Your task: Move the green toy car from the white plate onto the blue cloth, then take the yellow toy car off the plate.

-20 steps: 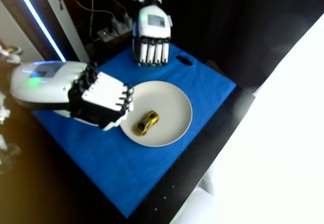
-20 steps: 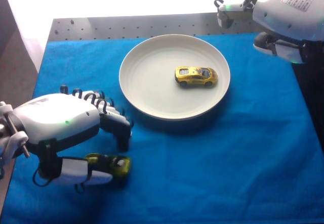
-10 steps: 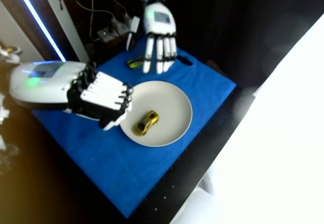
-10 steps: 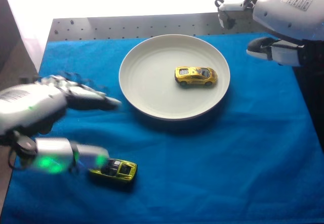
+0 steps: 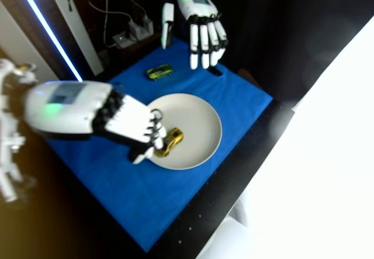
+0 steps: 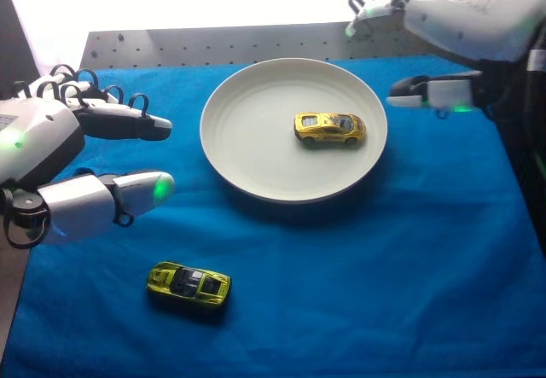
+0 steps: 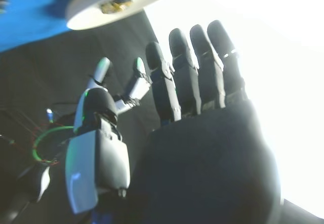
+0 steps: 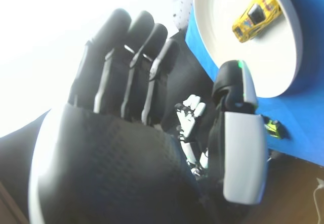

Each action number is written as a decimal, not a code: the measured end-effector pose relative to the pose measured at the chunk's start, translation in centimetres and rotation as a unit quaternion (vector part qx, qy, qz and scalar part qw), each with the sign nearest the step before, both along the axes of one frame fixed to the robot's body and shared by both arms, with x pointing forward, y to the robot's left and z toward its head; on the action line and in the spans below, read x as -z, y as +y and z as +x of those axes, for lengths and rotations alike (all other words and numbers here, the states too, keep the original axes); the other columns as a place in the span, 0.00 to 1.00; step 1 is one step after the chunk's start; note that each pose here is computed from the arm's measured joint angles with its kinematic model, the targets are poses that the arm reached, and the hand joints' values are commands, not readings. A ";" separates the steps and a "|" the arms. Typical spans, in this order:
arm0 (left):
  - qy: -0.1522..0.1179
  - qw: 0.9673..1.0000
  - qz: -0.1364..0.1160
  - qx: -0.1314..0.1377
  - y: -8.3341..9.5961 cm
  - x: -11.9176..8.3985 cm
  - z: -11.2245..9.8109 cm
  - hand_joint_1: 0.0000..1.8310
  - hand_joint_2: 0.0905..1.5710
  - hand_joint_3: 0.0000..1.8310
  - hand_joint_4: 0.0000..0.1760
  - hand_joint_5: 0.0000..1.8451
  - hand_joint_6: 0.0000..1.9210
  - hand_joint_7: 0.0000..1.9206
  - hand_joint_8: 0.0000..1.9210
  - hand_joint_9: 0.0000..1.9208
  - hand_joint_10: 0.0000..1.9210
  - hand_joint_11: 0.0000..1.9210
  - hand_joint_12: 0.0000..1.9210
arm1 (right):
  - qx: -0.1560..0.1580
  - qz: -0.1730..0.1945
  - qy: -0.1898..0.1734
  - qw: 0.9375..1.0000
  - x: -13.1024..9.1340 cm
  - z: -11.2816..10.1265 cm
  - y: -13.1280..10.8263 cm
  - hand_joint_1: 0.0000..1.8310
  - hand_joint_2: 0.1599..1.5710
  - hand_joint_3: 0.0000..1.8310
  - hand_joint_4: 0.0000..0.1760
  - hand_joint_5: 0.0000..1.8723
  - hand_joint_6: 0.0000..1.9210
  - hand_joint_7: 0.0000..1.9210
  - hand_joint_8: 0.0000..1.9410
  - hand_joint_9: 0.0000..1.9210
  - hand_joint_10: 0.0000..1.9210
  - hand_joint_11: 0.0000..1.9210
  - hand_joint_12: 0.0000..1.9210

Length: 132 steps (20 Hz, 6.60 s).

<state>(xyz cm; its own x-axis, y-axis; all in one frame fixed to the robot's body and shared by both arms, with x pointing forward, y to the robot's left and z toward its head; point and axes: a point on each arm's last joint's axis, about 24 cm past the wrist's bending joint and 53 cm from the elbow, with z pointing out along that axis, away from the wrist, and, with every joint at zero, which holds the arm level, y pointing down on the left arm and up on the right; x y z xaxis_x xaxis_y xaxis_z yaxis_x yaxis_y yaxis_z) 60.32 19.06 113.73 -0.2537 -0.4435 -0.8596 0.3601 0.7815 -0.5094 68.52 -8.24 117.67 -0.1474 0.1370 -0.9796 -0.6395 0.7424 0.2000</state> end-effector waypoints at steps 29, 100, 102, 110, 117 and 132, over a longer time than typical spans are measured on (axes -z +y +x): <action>0.008 1.000 -0.017 -0.003 -0.8 1.0 0.0 0.45 0.81 0.00 1.00 0.35 0.76 0.40 0.03 0.19 0.39 0.00 0.73 | -0.003 -0.026 0.070 0.997 4.8 2.3 4.1 0.45 0.57 0.00 0.00 0.41 0.01 0.30 0.38 0.23 0.62 0.15 0.93; 0.006 1.000 -0.026 -0.003 -0.9 0.7 -0.1 0.47 0.80 0.00 1.00 0.36 0.75 0.24 0.39 0.15 0.50 0.00 0.75 | 0.003 -0.061 0.125 0.990 9.6 3.4 5.8 0.66 0.70 0.00 0.00 0.53 0.52 0.43 0.65 0.39 0.77 0.34 1.00; 0.006 1.000 -0.027 -0.004 -0.8 0.7 -0.1 0.47 0.80 0.00 1.00 0.37 0.74 0.25 0.36 0.17 0.46 0.00 0.70 | 0.003 -0.060 0.125 0.990 9.6 3.5 5.8 0.66 0.72 0.00 0.00 0.51 0.52 0.42 0.70 0.40 0.79 0.35 1.00; 0.007 1.000 -0.026 -0.006 -0.6 0.9 -0.2 0.47 0.79 0.00 1.00 0.38 0.72 0.29 0.26 0.20 0.39 0.00 0.72 | -0.004 -0.054 0.122 0.991 9.2 2.7 6.0 0.64 0.75 0.00 0.00 0.43 0.64 0.41 0.71 0.39 0.72 0.35 0.95; 0.007 1.000 -0.028 -0.009 -0.5 0.9 -0.1 0.46 0.80 0.00 1.00 0.35 0.76 0.27 0.26 0.16 0.45 0.00 0.82 | 0.000 -0.029 0.091 0.995 6.0 2.1 4.1 0.63 0.74 0.00 0.00 0.43 0.63 0.48 0.77 0.52 0.91 0.53 1.00; 0.005 0.999 -0.031 -0.028 0.8 0.8 -0.4 0.45 0.82 0.00 1.00 0.34 0.78 0.25 0.30 0.17 0.47 0.02 0.83 | -0.036 -0.011 0.031 0.999 1.9 -6.4 -0.1 0.69 0.69 0.00 0.00 0.47 0.48 0.54 0.60 0.62 0.71 0.57 0.91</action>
<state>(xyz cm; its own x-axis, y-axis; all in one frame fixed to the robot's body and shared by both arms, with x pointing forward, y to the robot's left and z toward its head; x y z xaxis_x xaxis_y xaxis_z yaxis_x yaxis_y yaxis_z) 59.96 19.82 112.90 -0.2367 -0.5086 -0.8278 0.3115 0.7673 -0.5605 62.13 -8.30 115.77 -0.2172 0.1017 -0.9708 -0.6779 0.6999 0.2250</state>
